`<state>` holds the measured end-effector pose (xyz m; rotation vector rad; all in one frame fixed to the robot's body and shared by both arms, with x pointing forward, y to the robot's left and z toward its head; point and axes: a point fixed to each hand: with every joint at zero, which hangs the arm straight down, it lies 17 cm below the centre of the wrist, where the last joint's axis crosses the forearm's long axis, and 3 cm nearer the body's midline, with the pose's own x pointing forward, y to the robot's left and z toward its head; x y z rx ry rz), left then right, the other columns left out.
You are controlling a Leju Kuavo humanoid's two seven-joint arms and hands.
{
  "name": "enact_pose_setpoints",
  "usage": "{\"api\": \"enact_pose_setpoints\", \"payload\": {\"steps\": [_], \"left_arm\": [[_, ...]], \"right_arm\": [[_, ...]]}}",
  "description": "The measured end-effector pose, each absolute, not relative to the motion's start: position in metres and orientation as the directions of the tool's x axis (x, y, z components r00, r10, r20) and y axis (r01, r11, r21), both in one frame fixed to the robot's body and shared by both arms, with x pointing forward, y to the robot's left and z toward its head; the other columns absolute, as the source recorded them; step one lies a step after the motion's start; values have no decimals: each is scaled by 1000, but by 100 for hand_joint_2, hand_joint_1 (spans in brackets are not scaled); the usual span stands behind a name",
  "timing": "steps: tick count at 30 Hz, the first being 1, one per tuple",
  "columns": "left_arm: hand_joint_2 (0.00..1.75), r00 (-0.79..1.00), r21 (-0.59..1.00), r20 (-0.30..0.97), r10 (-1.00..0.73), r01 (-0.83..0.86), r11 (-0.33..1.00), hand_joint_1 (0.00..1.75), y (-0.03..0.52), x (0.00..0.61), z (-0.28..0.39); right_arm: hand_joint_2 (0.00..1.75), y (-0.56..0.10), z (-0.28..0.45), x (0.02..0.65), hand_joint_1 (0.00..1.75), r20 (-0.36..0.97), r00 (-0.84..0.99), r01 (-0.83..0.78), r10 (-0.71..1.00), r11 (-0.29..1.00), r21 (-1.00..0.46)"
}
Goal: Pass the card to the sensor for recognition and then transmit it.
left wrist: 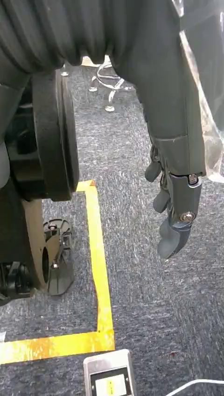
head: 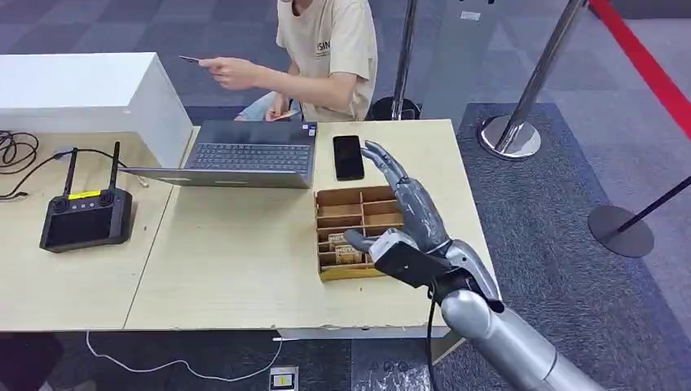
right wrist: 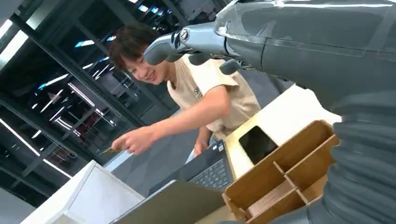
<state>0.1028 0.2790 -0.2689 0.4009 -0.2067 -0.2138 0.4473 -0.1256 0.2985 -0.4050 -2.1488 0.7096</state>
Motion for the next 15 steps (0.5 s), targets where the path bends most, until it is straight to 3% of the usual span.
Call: {"api": "enact_pose_setpoints", "payload": {"steps": [15], "left_arm": [[175, 956, 406, 158, -247, 165, 899, 0, 279, 104, -269]], "right_arm": [[175, -94, 281, 438, 0, 649, -614, -76, 448, 786, -614]]}}
